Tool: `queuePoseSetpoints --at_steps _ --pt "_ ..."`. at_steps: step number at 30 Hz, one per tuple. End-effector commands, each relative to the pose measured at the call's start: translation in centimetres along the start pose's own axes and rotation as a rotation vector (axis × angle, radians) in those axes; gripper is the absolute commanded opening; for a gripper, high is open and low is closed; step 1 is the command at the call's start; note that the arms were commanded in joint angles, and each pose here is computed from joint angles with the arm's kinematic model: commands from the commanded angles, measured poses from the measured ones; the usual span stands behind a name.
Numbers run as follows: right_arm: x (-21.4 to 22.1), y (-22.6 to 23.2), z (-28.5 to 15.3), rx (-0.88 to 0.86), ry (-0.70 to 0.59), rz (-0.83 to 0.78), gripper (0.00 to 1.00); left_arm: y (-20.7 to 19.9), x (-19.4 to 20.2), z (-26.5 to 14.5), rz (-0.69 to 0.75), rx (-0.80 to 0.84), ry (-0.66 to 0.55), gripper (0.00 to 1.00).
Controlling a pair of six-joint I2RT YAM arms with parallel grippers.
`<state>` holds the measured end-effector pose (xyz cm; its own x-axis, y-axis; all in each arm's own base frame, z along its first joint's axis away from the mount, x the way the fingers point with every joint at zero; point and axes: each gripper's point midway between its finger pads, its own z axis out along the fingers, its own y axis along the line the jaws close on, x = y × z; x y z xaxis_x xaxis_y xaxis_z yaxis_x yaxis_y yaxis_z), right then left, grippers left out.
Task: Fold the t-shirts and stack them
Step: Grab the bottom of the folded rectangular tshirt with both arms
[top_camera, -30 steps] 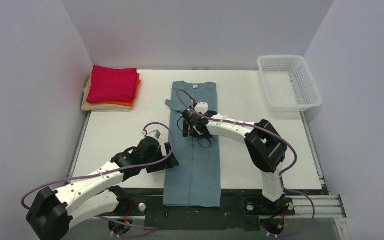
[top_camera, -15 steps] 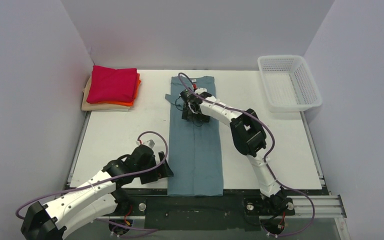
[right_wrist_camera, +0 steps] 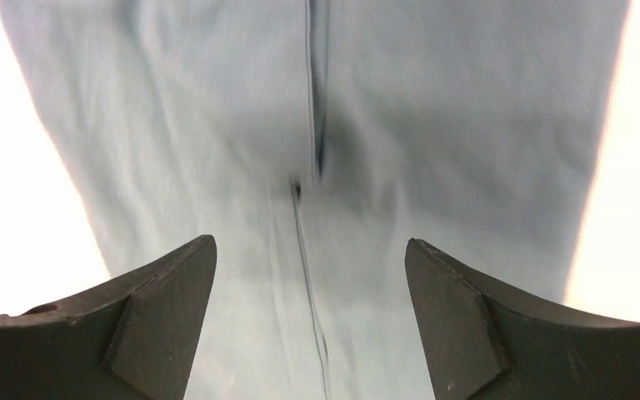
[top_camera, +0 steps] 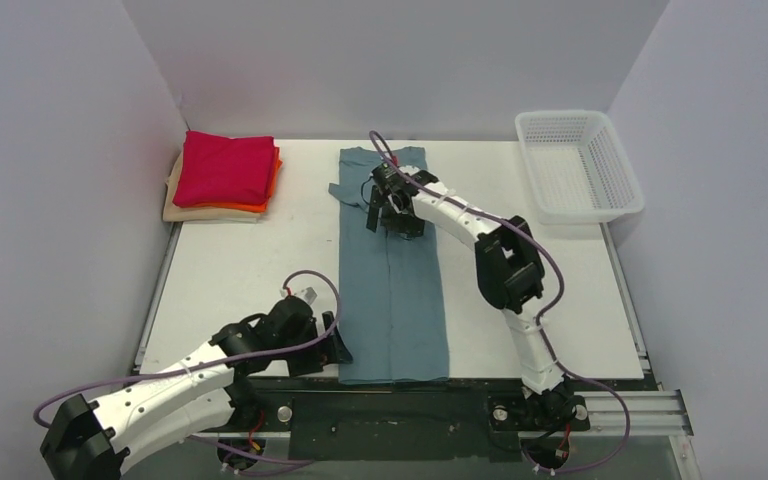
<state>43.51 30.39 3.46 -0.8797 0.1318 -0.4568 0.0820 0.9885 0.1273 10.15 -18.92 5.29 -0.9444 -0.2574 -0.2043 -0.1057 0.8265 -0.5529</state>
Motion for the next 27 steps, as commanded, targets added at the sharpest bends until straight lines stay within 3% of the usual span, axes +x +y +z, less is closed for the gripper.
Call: queuePoseSetpoints --at_steps 1,7,9,17,22,26,27 --pt "-2.2 1.2 -13.1 -0.181 -0.129 -0.036 0.78 -0.9 1.2 0.4 -0.004 0.056 0.015 0.89" --pt "6.9 -4.4 -16.3 -0.211 -0.052 -0.052 0.78 -0.1 2.6 1.4 -0.017 0.085 0.028 0.78" --pt "13.5 -7.4 -15.5 -0.210 0.055 -0.054 0.77 -1.3 2.8 1.7 -0.023 0.157 0.032 0.72" --pt "27.9 -13.0 -16.3 -0.236 0.278 -0.018 0.69 -1.1 3.4 2.4 -0.012 0.138 0.042 0.47" --pt "30.9 -14.1 -16.5 -0.257 0.300 0.047 0.63 -1.2 3.0 2.8 -0.028 0.142 0.017 0.33" --pt "31.0 -14.1 -15.4 -0.268 0.267 0.070 0.51 -1.4 3.0 3.2 -0.032 0.150 0.013 0.02" --pt "30.7 -13.6 -15.1 -0.283 0.250 0.076 0.49 -1.4 3.0 3.2 -0.031 0.145 0.017 0.00"
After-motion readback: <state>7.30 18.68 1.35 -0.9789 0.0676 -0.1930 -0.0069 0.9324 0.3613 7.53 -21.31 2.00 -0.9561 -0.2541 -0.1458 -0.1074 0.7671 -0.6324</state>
